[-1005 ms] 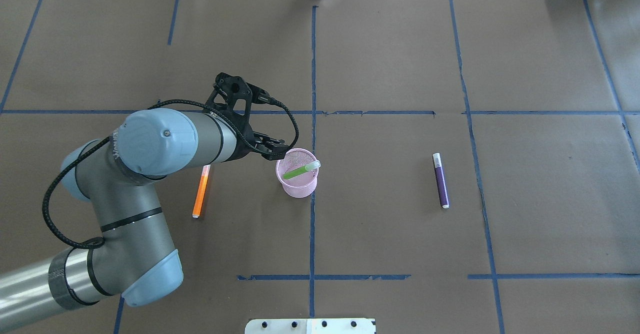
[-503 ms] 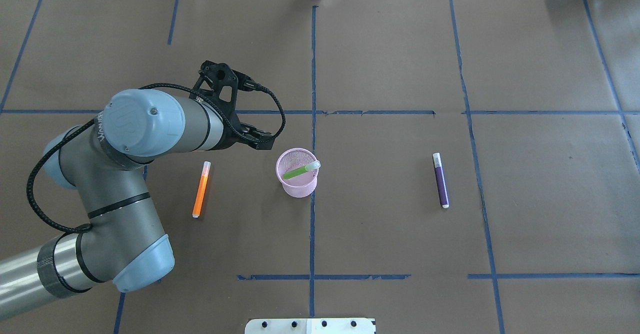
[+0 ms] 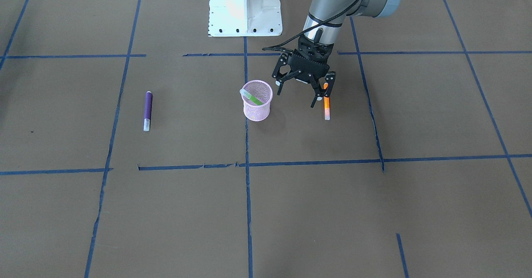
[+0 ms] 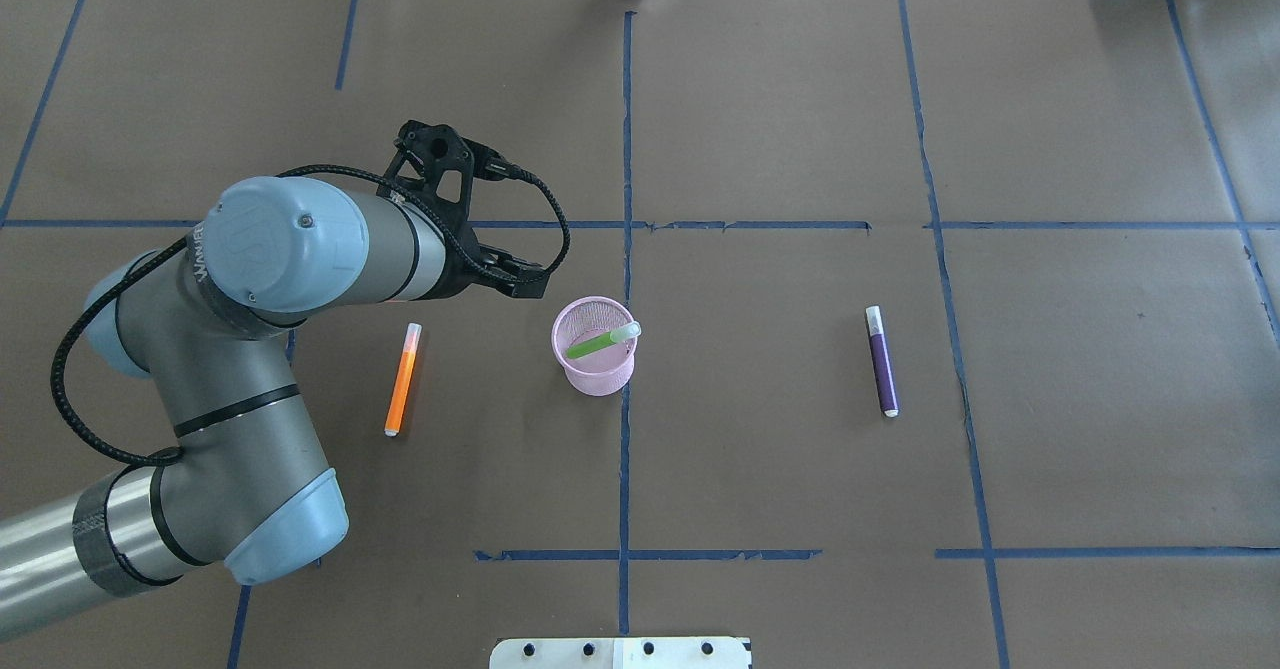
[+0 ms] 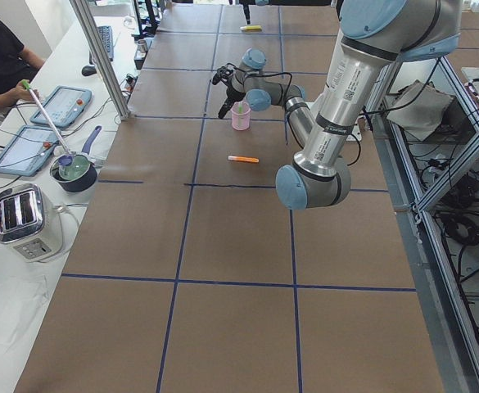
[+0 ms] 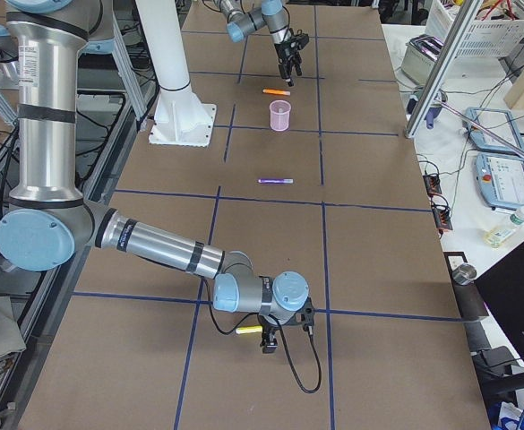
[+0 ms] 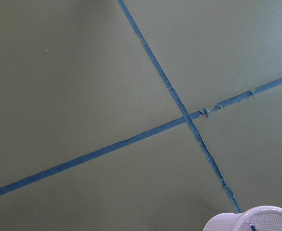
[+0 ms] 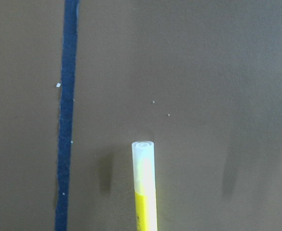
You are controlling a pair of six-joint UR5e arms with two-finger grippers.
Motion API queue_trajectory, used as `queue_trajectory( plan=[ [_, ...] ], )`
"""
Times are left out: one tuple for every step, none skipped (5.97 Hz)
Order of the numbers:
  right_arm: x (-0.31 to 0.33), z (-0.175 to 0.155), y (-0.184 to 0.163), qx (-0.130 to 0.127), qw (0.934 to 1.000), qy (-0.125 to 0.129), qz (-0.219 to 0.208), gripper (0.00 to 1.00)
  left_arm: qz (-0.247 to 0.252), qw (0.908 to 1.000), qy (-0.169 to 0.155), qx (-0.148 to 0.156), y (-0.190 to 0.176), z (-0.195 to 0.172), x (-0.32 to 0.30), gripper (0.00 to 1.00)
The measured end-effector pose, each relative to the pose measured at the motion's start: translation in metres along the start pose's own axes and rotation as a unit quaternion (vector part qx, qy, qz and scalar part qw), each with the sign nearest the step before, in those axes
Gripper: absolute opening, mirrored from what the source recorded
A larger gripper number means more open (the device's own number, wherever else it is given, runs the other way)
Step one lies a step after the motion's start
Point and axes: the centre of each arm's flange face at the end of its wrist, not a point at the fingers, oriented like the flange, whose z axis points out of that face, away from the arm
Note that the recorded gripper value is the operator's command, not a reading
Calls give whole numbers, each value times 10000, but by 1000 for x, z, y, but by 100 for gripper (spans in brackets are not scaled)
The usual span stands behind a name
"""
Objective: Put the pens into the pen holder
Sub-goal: 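Raise the left gripper away while the right gripper grasps the yellow highlighter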
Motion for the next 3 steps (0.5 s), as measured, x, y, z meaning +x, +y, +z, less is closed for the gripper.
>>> queue_trajectory(
  plan=[
    [-3, 6, 0, -52, 10000, -68, -16, 93, -1, 10000, -2, 1, 0, 0, 0, 100],
    [-6, 12, 0, -114, 9999, -100, -26, 84, -2, 10000, -7, -1, 0, 0, -1, 100],
    [-7, 17, 0, -172, 9998, -108, -22, 52, -4, 10000, -9, 1, 0, 0, -1, 100]
  ],
)
